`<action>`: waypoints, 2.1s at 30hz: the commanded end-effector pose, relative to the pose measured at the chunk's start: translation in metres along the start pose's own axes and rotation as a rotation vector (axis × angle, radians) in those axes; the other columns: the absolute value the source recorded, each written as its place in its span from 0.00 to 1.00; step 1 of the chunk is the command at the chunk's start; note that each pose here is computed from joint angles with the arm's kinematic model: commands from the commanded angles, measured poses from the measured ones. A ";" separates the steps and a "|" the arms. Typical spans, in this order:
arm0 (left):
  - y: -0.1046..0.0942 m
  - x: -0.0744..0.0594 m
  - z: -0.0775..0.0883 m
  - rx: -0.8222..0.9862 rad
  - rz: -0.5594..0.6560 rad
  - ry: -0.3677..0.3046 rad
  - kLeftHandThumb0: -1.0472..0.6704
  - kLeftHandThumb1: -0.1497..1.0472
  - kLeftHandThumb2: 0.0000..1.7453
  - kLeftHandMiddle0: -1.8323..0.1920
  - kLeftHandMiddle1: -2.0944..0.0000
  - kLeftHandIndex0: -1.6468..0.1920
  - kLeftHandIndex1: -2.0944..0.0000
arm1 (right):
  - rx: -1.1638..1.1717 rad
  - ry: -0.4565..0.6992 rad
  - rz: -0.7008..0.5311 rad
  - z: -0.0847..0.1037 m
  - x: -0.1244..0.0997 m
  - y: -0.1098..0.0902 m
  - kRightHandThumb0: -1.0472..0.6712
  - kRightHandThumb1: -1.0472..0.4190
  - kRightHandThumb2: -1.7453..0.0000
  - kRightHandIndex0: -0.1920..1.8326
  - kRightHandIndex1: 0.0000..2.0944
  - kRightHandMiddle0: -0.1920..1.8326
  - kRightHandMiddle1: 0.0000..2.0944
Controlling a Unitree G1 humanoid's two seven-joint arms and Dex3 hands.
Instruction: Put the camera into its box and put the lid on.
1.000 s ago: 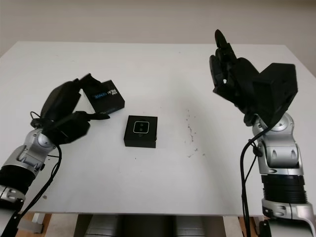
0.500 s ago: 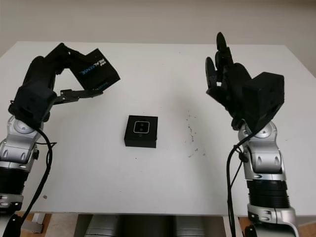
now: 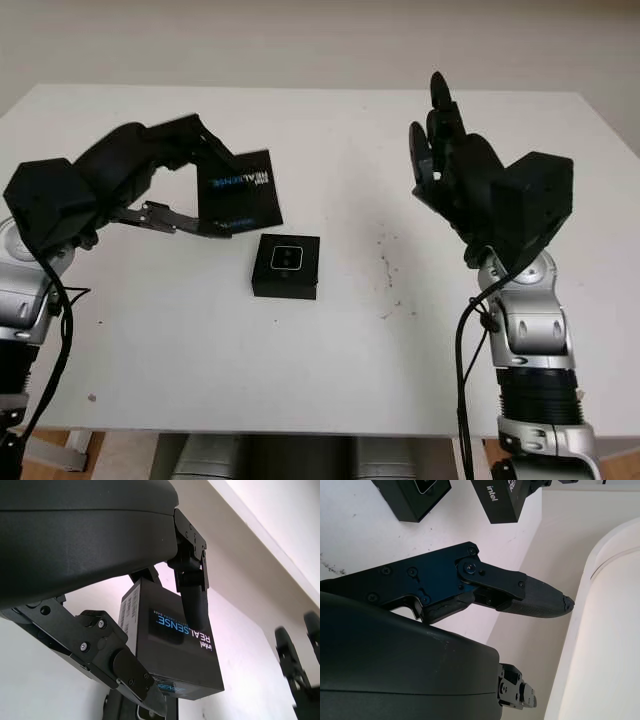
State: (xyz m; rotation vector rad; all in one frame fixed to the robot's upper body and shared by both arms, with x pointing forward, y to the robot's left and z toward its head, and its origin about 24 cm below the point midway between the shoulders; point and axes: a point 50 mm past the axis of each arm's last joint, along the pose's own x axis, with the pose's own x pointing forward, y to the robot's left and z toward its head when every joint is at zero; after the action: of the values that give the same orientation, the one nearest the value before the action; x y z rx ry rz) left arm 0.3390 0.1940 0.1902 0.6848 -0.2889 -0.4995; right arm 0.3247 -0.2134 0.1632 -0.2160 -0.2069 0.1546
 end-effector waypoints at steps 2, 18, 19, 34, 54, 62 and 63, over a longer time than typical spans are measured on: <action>-0.002 0.010 0.010 0.030 -0.032 -0.044 0.53 0.91 0.03 0.66 0.34 0.68 0.37 | -0.014 -0.014 -0.007 0.003 -0.004 -0.004 0.18 0.00 0.60 0.00 0.00 0.00 0.00; -0.039 0.025 -0.001 0.124 -0.108 -0.105 0.53 0.96 0.04 0.72 0.28 0.74 0.31 | 0.025 0.012 -0.022 -0.001 -0.009 -0.007 0.17 0.00 0.58 0.00 0.00 0.00 0.00; -0.041 0.026 -0.002 0.116 -0.110 -0.107 0.53 0.96 0.03 0.72 0.27 0.74 0.30 | 0.022 0.019 -0.024 -0.001 -0.009 -0.008 0.17 0.00 0.57 0.00 0.00 0.00 0.00; -0.054 0.027 -0.008 0.078 -0.122 -0.100 0.53 0.96 0.03 0.72 0.24 0.75 0.30 | -0.017 0.033 -0.012 -0.002 -0.009 -0.006 0.15 0.00 0.58 0.00 0.00 0.00 0.00; -0.059 0.016 -0.008 0.061 -0.160 -0.069 0.52 0.98 0.03 0.74 0.23 0.77 0.30 | -0.026 0.027 0.001 -0.002 -0.007 -0.007 0.16 0.00 0.58 0.00 0.00 0.00 0.00; -0.061 0.013 -0.010 0.059 -0.167 -0.039 0.53 0.98 0.03 0.74 0.25 0.78 0.31 | -0.023 0.022 -0.004 -0.001 -0.007 -0.008 0.17 0.00 0.58 0.00 0.00 0.00 0.00; -0.061 0.013 -0.010 0.058 -0.167 -0.036 0.53 0.98 0.03 0.74 0.25 0.78 0.31 | -0.024 0.023 -0.005 -0.001 -0.007 -0.008 0.17 0.00 0.58 0.00 0.00 0.00 0.00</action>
State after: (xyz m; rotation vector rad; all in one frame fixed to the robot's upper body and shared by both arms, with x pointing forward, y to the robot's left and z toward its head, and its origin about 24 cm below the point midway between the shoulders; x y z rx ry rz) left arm 0.3346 0.1495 0.1412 0.7487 -0.2752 -0.6757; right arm 0.3188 -0.2217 0.1561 -0.2312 -0.1612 0.1494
